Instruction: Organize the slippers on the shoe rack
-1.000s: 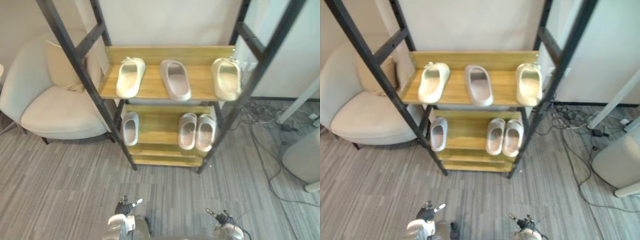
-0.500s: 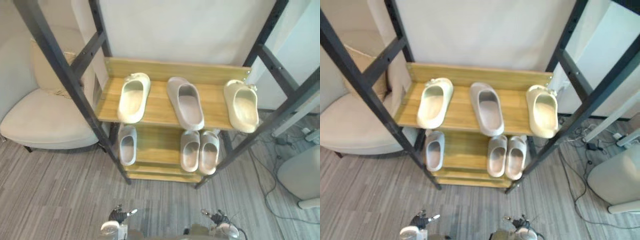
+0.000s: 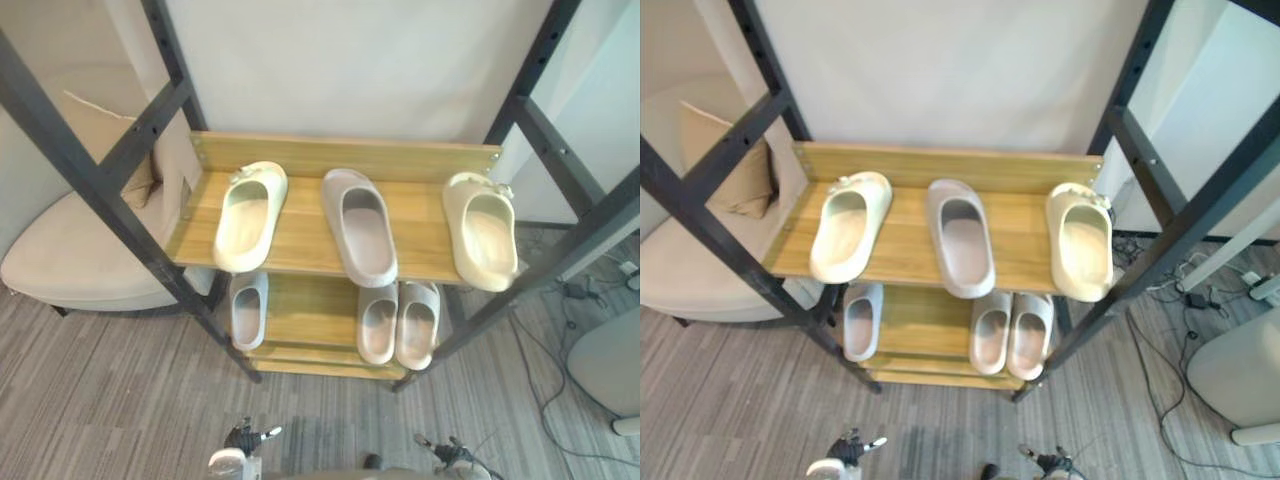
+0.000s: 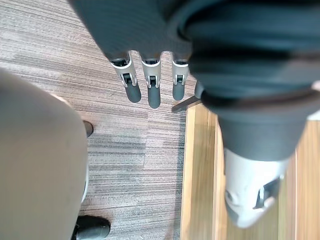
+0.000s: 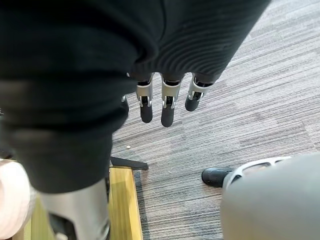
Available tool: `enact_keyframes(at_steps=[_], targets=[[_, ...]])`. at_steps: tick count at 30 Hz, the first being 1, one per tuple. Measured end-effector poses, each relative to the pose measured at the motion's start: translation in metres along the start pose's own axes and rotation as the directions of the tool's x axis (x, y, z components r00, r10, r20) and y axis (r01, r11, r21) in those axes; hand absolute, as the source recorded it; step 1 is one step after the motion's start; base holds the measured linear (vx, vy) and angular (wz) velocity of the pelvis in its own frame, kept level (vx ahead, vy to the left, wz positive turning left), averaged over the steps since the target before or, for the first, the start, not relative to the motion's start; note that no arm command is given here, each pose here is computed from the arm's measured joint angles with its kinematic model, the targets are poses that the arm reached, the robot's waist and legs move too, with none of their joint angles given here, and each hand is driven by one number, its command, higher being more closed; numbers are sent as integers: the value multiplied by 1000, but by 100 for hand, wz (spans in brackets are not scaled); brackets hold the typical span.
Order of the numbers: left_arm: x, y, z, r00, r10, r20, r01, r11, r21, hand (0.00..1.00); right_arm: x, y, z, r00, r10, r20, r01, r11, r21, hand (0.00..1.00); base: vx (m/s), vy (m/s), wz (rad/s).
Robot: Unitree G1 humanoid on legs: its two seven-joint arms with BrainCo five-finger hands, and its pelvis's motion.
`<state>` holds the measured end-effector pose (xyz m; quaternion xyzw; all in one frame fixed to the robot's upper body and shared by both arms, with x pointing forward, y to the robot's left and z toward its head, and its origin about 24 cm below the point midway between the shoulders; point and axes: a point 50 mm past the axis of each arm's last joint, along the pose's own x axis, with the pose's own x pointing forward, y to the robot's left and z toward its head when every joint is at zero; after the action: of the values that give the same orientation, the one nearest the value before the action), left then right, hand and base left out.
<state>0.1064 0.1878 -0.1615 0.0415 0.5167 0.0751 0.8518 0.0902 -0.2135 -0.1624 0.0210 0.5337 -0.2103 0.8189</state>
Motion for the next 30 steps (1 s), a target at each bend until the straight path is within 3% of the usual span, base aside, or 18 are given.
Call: enact_keyframes(at_steps=[11,16,23,30], targets=[[0,2,1,1000,0,5,-1,1000,29,0,-1,5,2,1000,-5,22,5,1000,-15,0,-47,17,-2],[0,1,2,1000,-5,8,4,999,48,0,-10,13,35,974,36,224,-19,997,-79,0,-92,-22,-16],[0,-3,4,1000,-18,22,16,996,91,0,-50,16,90,829,77,554,-45,996,-71,0,-57,-8,-20],[0,-5,3,999,-26,23,23,991,130,0,-84,12,114,693,100,714,-65,995,-77,0,20,-5,-15]])
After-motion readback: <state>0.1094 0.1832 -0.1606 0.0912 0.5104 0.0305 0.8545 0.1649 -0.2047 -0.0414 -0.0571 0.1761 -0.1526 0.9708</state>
